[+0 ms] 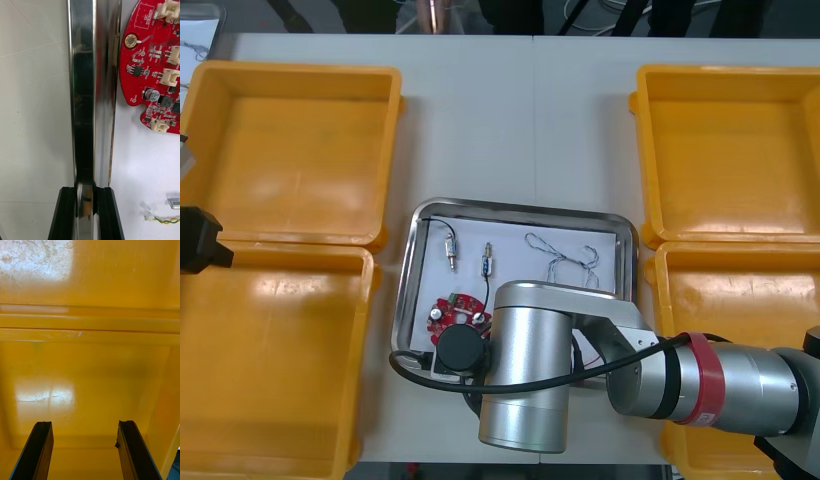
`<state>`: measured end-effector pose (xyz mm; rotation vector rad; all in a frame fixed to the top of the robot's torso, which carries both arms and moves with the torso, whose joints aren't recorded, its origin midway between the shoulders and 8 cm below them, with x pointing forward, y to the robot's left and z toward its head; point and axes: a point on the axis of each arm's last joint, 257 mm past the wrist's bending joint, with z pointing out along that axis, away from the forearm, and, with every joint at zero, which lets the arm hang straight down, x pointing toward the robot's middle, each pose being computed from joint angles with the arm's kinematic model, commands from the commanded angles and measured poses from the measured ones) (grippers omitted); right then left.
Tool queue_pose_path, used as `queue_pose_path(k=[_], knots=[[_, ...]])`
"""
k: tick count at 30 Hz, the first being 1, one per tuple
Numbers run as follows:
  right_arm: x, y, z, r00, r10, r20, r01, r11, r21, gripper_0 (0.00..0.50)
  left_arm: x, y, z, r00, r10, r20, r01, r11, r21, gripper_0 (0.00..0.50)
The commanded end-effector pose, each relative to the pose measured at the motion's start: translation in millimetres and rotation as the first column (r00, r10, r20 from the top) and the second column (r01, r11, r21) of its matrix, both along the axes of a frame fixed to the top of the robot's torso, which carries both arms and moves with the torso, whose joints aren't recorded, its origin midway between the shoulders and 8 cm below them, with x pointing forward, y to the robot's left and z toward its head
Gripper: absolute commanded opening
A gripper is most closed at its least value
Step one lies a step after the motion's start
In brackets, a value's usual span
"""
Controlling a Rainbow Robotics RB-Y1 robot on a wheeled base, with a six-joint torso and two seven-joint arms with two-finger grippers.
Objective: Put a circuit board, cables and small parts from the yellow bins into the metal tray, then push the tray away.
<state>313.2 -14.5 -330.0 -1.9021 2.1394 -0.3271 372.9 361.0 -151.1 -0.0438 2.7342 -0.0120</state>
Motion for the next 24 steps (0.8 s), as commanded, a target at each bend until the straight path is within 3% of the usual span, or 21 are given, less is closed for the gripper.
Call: queue_pose_path(k=[1, 24], knots=[[-3, 11, 3, 0.998, 0.070, 0.001, -0.070, 0.997, 0.011, 0.000, -6, 18, 12, 0.998, -0.069, 0.011, 0.068, 0.993, 0.093, 0.500], [38, -3, 26, 0.984, 0.163, 0.079, -0.160, 0.986, -0.036, 0.000, -6, 18, 12, 0.998, -0.069, 0.011, 0.068, 0.993, 0.093, 0.500]])
